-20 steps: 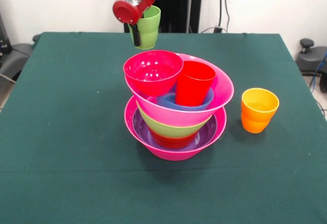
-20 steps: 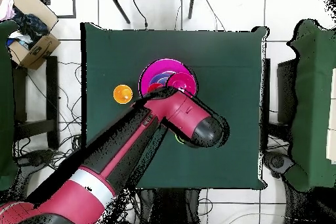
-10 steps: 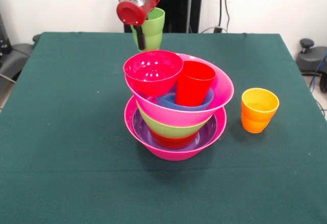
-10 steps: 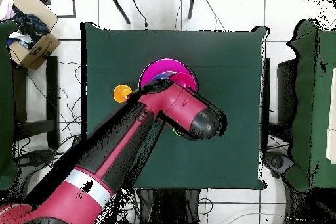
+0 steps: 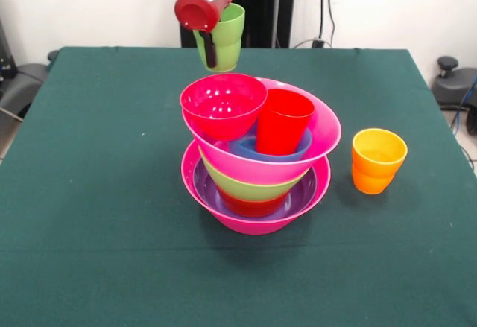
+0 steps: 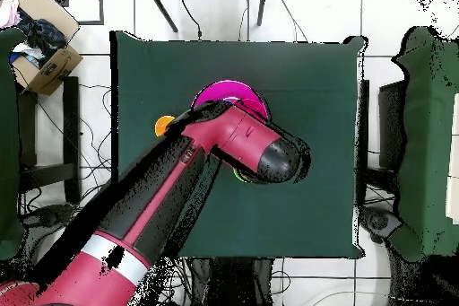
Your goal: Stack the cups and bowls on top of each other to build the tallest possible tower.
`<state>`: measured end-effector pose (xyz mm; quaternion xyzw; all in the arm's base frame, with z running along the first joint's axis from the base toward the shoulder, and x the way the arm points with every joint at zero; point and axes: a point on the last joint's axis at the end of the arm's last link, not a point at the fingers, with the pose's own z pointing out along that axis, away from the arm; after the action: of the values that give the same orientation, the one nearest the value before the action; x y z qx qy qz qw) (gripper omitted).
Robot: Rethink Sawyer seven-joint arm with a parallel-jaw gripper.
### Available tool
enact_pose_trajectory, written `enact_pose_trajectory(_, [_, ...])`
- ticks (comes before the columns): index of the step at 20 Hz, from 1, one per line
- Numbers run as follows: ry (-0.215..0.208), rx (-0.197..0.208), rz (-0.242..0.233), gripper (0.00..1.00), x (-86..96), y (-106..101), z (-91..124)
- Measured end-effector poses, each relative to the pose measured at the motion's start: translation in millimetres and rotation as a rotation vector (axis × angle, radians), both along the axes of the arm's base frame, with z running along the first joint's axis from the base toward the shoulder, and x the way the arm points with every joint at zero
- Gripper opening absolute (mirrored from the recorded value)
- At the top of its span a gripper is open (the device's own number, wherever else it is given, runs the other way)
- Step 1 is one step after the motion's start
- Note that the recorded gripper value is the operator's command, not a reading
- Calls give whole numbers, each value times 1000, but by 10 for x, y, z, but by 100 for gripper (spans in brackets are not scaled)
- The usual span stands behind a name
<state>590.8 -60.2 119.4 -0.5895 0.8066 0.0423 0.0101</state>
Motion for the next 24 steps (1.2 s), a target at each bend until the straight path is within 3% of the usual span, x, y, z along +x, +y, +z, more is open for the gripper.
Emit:
enact_pose_trajectory(12, [-8,-21,35,0,118,-14,116])
enact_pose_trajectory(24, [-11,10,81,0,341,89,475])
